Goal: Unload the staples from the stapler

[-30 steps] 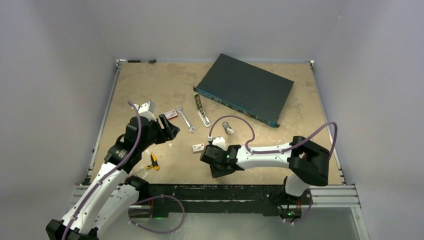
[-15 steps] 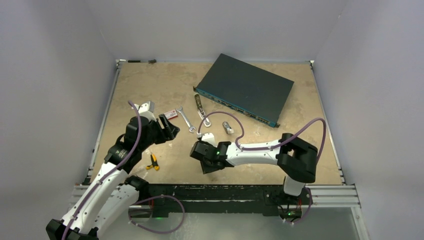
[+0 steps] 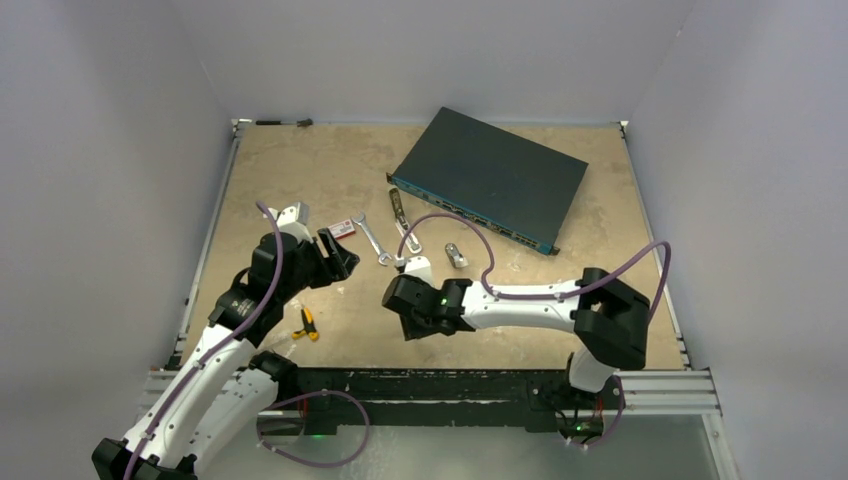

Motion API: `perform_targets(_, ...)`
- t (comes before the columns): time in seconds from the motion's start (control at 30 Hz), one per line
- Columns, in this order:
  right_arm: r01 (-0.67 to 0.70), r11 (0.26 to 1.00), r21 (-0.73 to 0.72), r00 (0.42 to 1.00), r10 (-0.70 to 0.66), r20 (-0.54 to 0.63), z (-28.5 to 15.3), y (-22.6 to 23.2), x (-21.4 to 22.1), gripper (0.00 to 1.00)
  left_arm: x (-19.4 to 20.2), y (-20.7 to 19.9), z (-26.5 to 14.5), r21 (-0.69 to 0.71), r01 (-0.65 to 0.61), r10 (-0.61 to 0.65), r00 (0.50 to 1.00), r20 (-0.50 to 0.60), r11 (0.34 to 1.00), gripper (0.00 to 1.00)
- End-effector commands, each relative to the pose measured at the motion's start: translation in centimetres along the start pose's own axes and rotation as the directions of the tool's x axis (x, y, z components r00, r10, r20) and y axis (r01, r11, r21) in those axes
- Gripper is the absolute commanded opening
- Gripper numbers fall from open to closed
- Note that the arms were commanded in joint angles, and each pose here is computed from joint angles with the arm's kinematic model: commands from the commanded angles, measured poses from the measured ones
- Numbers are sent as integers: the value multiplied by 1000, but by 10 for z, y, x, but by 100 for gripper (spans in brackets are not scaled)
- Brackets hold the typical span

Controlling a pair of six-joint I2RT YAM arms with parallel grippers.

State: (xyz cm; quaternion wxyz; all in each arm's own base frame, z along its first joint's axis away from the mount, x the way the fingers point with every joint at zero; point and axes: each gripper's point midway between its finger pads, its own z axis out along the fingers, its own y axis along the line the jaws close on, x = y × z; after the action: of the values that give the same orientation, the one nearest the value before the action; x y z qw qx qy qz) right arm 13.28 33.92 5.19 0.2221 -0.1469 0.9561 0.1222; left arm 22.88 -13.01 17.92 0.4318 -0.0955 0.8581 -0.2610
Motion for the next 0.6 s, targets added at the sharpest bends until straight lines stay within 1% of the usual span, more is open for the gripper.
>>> perform_targets(0.0, -5, 997, 73, 1000, 7, -26, 5, -15, 7, 44, -5, -4, 1, 21, -14, 14, 1000, 17, 1000, 62)
perform_targets(0.23, -41, 993, 111, 998, 47, -46, 14, -15, 11, 47, -4, -4, 0, 25, -16, 15, 1000, 16, 1000, 61)
perform_targets(0.57, -40, 994, 100, 998, 44, -46, 21, -7, 9, 46, -5, -4, 0, 24, -16, 15, 1000, 19, 1000, 61)
